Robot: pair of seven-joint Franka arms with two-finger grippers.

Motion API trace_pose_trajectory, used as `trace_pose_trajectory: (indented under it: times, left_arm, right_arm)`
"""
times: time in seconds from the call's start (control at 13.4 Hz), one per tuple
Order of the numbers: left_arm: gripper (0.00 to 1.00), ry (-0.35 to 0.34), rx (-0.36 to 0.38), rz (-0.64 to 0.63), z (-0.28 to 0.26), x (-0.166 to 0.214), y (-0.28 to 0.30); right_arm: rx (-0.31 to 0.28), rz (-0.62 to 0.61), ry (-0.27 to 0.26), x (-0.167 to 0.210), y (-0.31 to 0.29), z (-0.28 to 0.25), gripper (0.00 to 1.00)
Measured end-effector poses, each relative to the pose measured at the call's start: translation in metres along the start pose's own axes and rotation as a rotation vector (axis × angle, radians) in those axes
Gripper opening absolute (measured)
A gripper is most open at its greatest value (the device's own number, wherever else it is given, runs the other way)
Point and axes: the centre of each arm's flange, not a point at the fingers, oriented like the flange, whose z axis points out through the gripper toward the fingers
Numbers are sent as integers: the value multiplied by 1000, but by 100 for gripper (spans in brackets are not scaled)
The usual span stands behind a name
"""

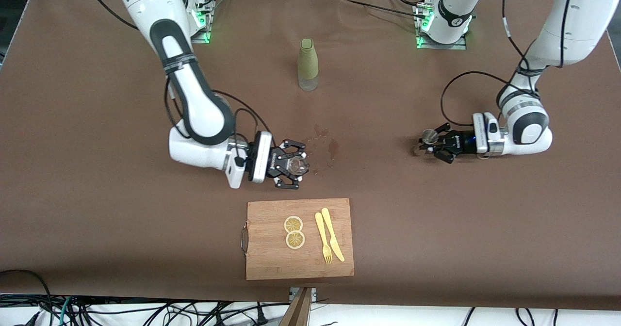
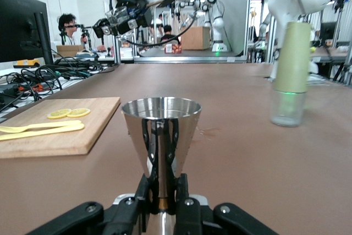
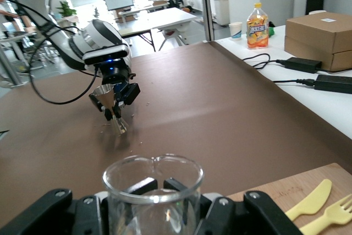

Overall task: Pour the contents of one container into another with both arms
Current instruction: 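Lift the beaker with the right gripper while the left gripper brings the jigger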

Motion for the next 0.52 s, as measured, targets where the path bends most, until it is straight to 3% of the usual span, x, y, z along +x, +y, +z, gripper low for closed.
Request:
trace_pose_trajectory:
  times: [0.52]
  left_arm:
    - [21, -21, 137, -42, 124, 37, -16]
  right_arm:
    - [-212, -54, -70, 42, -71, 64, 12]
